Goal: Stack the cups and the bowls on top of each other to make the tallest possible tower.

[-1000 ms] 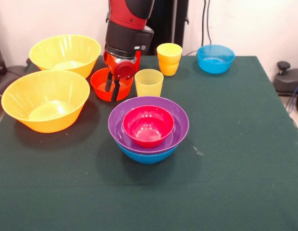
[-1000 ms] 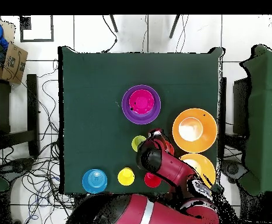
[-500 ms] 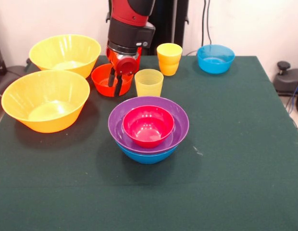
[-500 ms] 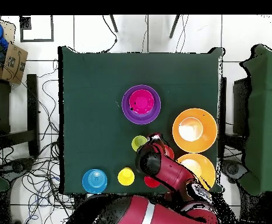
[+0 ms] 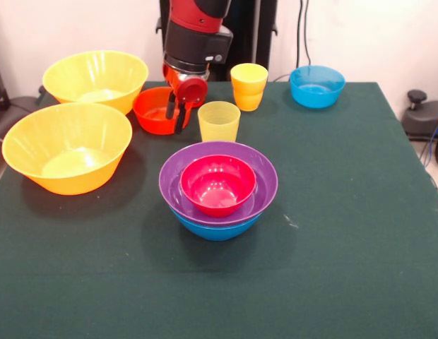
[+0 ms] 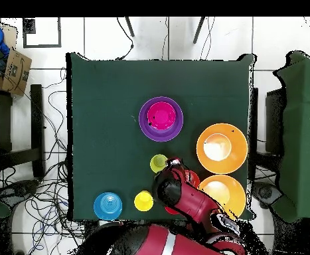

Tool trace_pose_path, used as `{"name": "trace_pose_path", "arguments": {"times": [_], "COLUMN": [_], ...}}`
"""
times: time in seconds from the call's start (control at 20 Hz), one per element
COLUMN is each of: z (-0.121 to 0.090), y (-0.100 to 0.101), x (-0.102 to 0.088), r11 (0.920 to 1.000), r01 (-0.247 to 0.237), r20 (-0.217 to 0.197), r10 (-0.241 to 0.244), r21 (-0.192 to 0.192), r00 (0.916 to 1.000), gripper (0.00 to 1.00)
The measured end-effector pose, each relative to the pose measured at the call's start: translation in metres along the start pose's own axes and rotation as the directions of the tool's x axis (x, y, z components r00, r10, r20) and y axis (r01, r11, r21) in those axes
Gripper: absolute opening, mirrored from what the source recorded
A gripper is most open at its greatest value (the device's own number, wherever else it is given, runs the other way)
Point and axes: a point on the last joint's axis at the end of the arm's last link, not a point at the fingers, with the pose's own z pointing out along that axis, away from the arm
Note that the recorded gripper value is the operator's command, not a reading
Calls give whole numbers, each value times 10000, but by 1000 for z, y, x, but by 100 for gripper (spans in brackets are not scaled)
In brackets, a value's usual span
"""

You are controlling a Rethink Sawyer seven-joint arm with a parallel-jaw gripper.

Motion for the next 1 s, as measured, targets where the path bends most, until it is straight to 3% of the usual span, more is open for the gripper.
{"name": "trace_pose_path", "arguments": {"times": [0.75,1.0], "z": [-2,-7], "y": [-1,-3], "x": [3,3], "r11": [10000,9996], "r01": [53,82], "r20": [57,102], "r10": [-53,-85], "r21": [72,257], "r00": [10000,9999], "gripper": [100,100]}}
